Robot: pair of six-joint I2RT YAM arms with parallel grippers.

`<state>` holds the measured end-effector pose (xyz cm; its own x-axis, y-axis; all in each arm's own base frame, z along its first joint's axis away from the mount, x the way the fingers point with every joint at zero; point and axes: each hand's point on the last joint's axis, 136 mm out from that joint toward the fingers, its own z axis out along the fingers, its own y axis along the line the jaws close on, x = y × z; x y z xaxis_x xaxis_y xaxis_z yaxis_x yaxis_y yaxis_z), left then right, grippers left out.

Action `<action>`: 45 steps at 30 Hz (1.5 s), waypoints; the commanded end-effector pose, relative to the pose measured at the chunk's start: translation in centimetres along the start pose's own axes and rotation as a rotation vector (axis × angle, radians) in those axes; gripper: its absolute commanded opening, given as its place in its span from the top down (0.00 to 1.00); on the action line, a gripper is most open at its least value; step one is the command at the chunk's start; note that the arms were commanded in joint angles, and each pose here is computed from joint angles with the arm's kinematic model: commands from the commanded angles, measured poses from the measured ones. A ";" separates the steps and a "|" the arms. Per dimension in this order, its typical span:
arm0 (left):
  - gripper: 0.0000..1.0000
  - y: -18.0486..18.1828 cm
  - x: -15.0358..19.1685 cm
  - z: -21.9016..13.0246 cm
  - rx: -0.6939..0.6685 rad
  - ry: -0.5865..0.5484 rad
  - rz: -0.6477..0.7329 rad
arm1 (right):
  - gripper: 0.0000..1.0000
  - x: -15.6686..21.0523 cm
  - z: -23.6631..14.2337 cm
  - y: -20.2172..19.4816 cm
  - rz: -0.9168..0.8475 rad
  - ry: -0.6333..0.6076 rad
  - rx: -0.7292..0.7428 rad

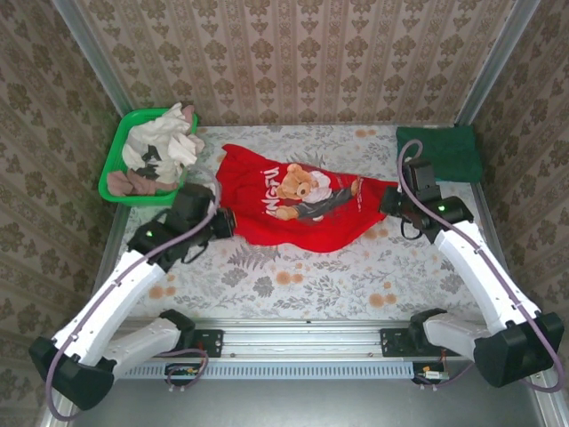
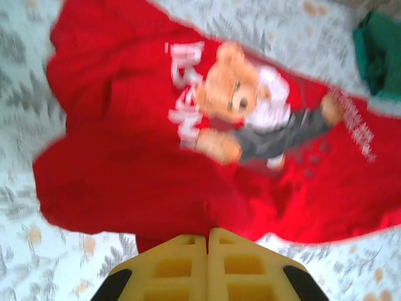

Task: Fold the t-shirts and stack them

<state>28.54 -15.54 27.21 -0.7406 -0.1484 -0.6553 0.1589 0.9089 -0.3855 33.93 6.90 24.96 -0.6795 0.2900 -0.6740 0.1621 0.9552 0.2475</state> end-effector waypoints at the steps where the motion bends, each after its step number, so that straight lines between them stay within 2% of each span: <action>1: 1.00 -1.8 -8.2 0.9 0.036 -0.090 0.137 | 1.00 -4.6 0.5 3.6 -0.105 -0.066 0.027; 5: 1.00 -5.1 -19.9 -1.7 0.047 -0.291 0.269 | 1.00 -12.5 -1.2 6.5 -0.174 -0.211 0.127; 10: 1.00 -8.2 -29.7 -6.1 0.113 -0.534 0.356 | 1.00 -21.2 -4.6 8.9 -0.200 -0.372 0.148; 12: 1.00 -8.5 -32.0 -7.8 0.146 -0.636 0.383 | 1.00 -24.3 -6.0 8.9 -0.178 -0.451 0.134; 14: 1.00 -7.8 -33.2 -9.0 0.132 -0.690 0.377 | 1.00 -26.6 -8.0 8.8 -0.149 -0.536 0.088; 16: 1.00 -7.1 -33.4 -10.1 0.128 -0.713 0.379 | 1.00 -28.2 -9.1 8.1 -0.124 -0.593 0.068; 19: 1.00 -6.6 -32.6 -12.9 0.112 -0.782 0.399 | 1.00 -28.5 -10.5 7.3 -0.097 -0.600 0.025; 21: 1.00 -6.5 -30.7 -14.9 0.110 -0.818 0.414 | 1.00 -28.3 -10.7 7.3 -0.118 -0.612 0.011; 23: 1.00 -5.5 -27.7 -15.0 0.103 -0.783 0.391 | 1.00 -26.4 -9.4 6.8 -0.125 -0.553 -0.001; 28: 1.00 -2.5 -17.7 -13.9 0.118 -0.699 0.284 | 1.00 -16.6 -5.0 4.8 -0.121 -0.349 -0.071; 30: 1.00 -0.9 -12.7 -12.6 0.131 -0.614 0.195 | 1.00 -11.8 -4.1 3.6 -0.103 -0.262 -0.107; 34: 1.00 2.8 -1.7 -6.2 0.118 -0.354 0.057 | 1.00 -1.3 -1.1 -1.3 -0.021 -0.077 -0.020; 36: 1.00 5.0 3.9 -3.8 0.079 -0.191 -0.010 | 1.00 4.0 0.0 -4.2 -0.016 0.046 0.062; 39: 0.98 6.6 9.5 -2.1 0.066 -0.040 -0.093 | 1.00 9.0 -0.1 -8.4 -0.037 0.189 0.235; 40: 0.94 6.8 10.5 -1.9 0.069 -0.011 -0.110 | 1.00 9.8 -0.3 -9.3 -0.039 0.212 0.279; 41: 0.84 6.7 11.3 -1.9 0.084 0.012 -0.113 | 1.00 10.4 -0.6 -10.0 -0.037 0.229 0.310; 42: 0.69 6.8 11.8 -1.9 0.084 0.023 -0.120 | 0.96 11.0 -0.8 -10.1 -0.034 0.248 0.313; 44: 0.54 6.7 11.8 -2.1 0.092 0.007 -0.125 | 0.78 11.3 -1.2 -9.6 -0.028 0.261 0.278; 45: 0.46 6.8 11.5 -2.2 0.083 -0.005 -0.127 | 0.74 11.1 -1.5 -9.2 -0.026 0.251 0.251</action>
<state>20.17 -9.82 17.16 -0.7661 -0.2281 -0.6009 0.1117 0.8734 -0.4740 25.25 1.80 15.35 -0.8456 0.2435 -0.4751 0.2623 0.9646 0.0275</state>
